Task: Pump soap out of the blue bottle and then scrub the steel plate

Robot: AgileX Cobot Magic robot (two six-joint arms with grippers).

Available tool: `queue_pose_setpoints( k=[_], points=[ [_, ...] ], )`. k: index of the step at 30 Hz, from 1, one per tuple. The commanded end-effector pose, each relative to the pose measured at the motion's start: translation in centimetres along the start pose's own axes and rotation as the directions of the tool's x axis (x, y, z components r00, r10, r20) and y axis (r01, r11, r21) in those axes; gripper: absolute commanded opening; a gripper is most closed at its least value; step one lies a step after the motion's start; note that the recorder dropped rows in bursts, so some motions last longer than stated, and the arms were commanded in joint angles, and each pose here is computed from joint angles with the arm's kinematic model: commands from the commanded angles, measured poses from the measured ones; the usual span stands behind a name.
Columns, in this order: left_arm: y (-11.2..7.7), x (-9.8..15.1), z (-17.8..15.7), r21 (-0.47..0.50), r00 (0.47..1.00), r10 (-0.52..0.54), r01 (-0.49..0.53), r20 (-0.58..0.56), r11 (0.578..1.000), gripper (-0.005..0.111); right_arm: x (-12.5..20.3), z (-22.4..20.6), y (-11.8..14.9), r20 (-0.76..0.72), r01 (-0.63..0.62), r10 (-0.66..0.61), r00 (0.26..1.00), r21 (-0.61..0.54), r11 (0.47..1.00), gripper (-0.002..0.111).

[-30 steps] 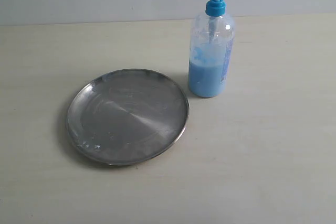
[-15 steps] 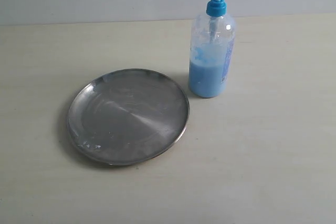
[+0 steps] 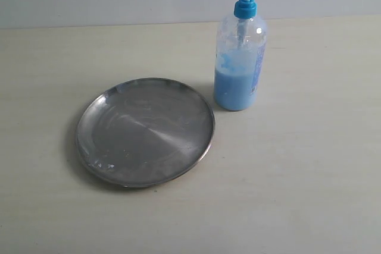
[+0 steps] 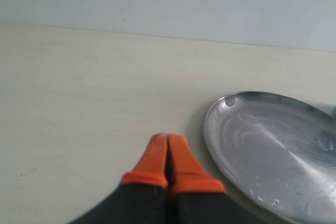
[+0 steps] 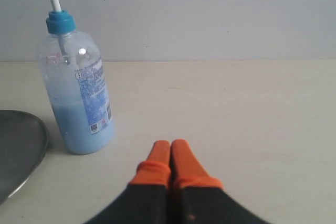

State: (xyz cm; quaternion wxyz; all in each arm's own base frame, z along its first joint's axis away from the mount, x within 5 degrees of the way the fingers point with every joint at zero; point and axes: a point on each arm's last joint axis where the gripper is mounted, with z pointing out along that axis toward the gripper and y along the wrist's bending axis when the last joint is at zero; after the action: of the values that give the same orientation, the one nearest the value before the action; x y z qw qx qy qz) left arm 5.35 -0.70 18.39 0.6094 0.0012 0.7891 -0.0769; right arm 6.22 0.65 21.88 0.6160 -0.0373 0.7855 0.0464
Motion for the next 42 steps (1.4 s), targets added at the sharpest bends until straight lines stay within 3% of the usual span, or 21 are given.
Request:
queue_pose_setpoints(
  k=[1, 27, 42],
  points=[
    [0.0, 0.0, 0.0, -0.003, 1.0, -0.001, 0.001, 0.009, 1.0, 0.0, -2.2, 0.1, 0.1, 0.013, -0.002, 0.002, 1.0, 0.001, 1.0, 0.0],
    [0.0, 0.0, 0.0, -0.003, 1.0, -0.001, 0.001, 0.009, 1.0, 0.0, -10.0, 4.8, 0.6, -0.096, 0.002, -0.002, 0.995, 0.005, 1.0, 0.0],
    [0.0, 0.0, 0.0, -0.003, 1.0, -0.001, 0.001, 0.009, 1.0, 0.0, -10.5, 5.5, 0.6, -0.101, 0.003, -0.003, 0.995, 0.004, 1.0, 0.0]
  ],
)
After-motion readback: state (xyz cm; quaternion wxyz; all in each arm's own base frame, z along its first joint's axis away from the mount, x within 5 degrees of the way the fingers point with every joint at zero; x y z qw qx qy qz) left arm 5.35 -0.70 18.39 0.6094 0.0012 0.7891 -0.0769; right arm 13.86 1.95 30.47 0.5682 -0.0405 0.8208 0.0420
